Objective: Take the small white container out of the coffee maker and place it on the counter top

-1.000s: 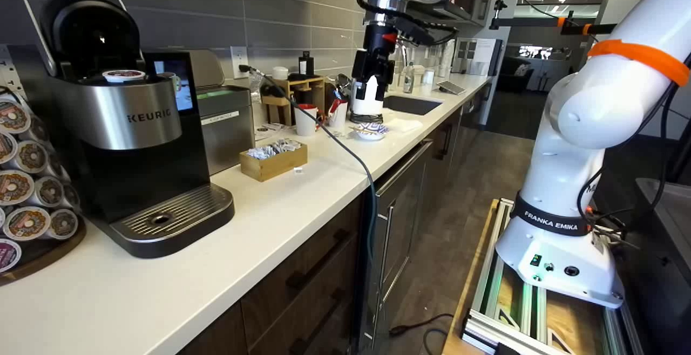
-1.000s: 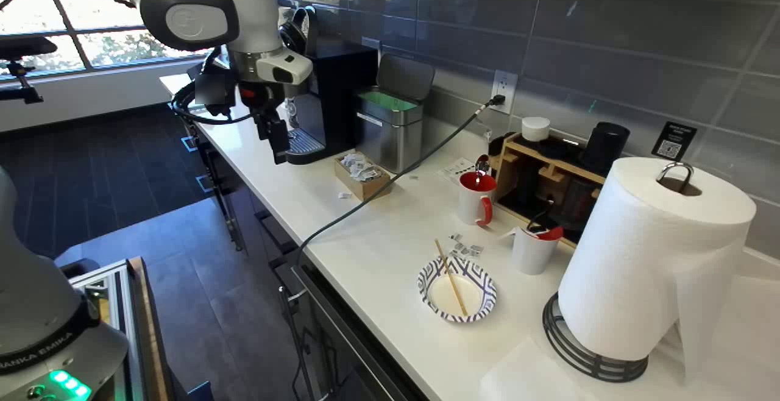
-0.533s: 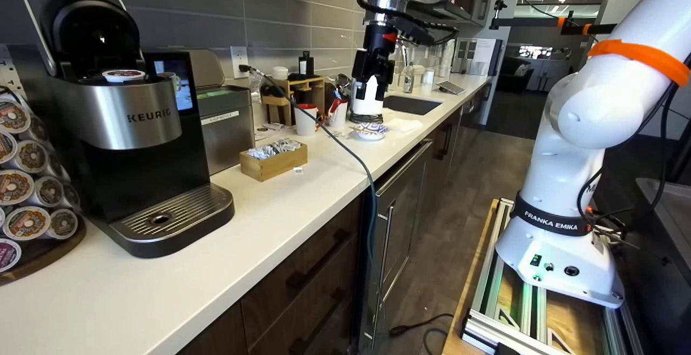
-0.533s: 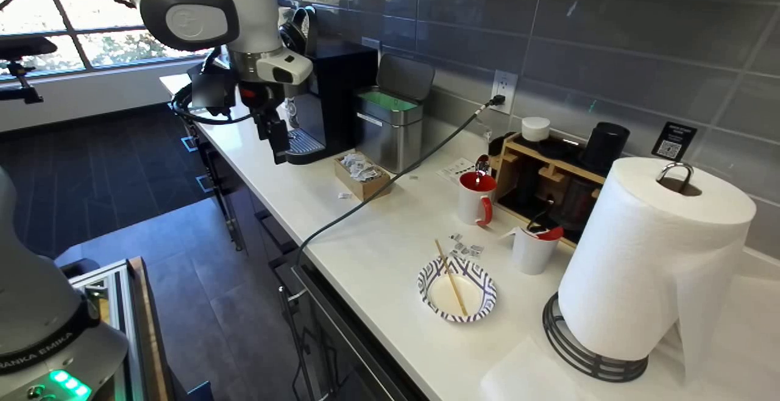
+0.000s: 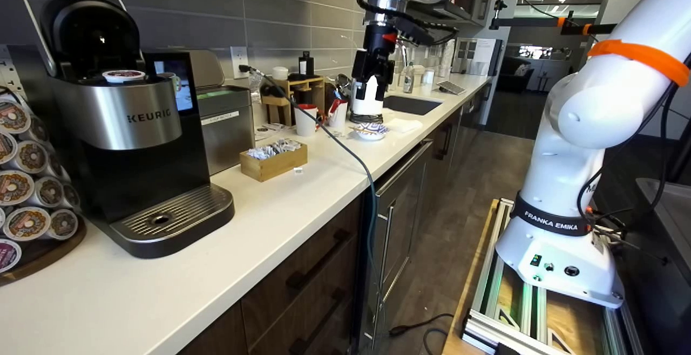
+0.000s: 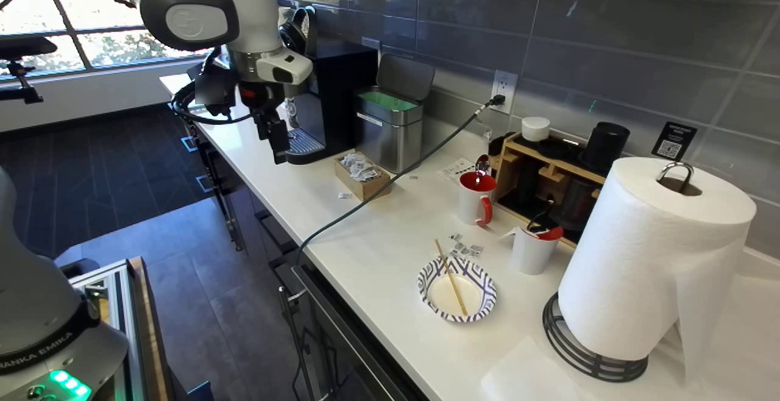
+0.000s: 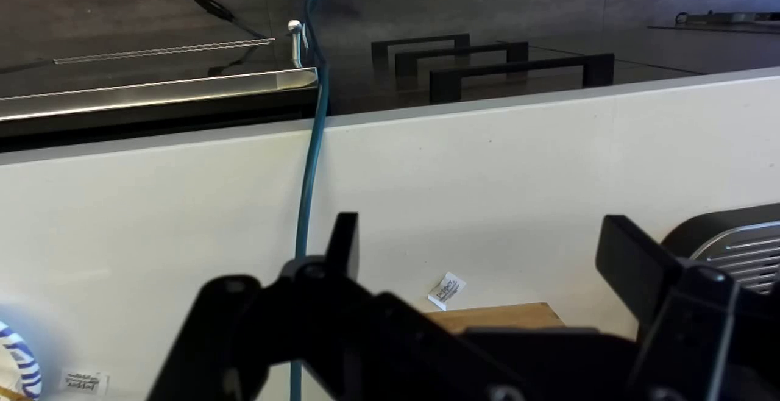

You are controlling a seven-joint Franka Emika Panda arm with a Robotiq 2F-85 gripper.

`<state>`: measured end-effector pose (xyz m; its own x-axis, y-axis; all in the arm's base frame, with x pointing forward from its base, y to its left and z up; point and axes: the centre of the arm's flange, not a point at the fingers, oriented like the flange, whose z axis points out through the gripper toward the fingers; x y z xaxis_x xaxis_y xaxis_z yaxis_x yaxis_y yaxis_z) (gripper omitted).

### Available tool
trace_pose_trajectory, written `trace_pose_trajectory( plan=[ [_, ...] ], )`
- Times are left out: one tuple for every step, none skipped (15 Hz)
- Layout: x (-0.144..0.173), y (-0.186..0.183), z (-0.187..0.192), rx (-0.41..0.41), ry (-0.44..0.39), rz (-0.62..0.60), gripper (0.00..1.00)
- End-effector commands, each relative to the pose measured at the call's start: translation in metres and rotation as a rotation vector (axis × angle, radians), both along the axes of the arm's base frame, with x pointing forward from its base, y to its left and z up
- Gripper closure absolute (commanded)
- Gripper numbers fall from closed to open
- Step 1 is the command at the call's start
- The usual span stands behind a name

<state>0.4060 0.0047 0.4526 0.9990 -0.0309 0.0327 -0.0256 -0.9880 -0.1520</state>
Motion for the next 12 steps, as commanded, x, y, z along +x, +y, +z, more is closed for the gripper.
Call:
trace_pose_trajectory(
  plan=[
    [-0.022,0.003,0.01,0.01,-0.02,-0.034,0.0],
    [-0.033,0.005,0.017,0.016,-0.029,-0.053,0.0],
    [-0.049,0.009,0.027,0.026,-0.04,-0.088,0.0],
    [-0.066,0.016,0.037,0.031,-0.046,-0.128,0.0],
    [-0.081,0.022,0.046,0.036,-0.054,-0.152,0.0],
    [-0.098,0.031,0.055,0.041,-0.063,-0.187,0.0],
    [-0.109,0.041,0.066,0.052,-0.068,-0.23,0.0],
    [-0.121,0.053,0.077,0.056,-0.089,-0.262,0.0],
    [-0.133,0.066,0.09,0.05,-0.119,-0.286,0.0],
    [-0.145,0.079,0.104,0.02,-0.154,-0.282,0.0],
    [-0.102,0.057,0.086,0.029,-0.105,-0.241,0.0],
    [-0.112,0.065,0.095,0.019,-0.134,-0.239,0.0]
  ],
)
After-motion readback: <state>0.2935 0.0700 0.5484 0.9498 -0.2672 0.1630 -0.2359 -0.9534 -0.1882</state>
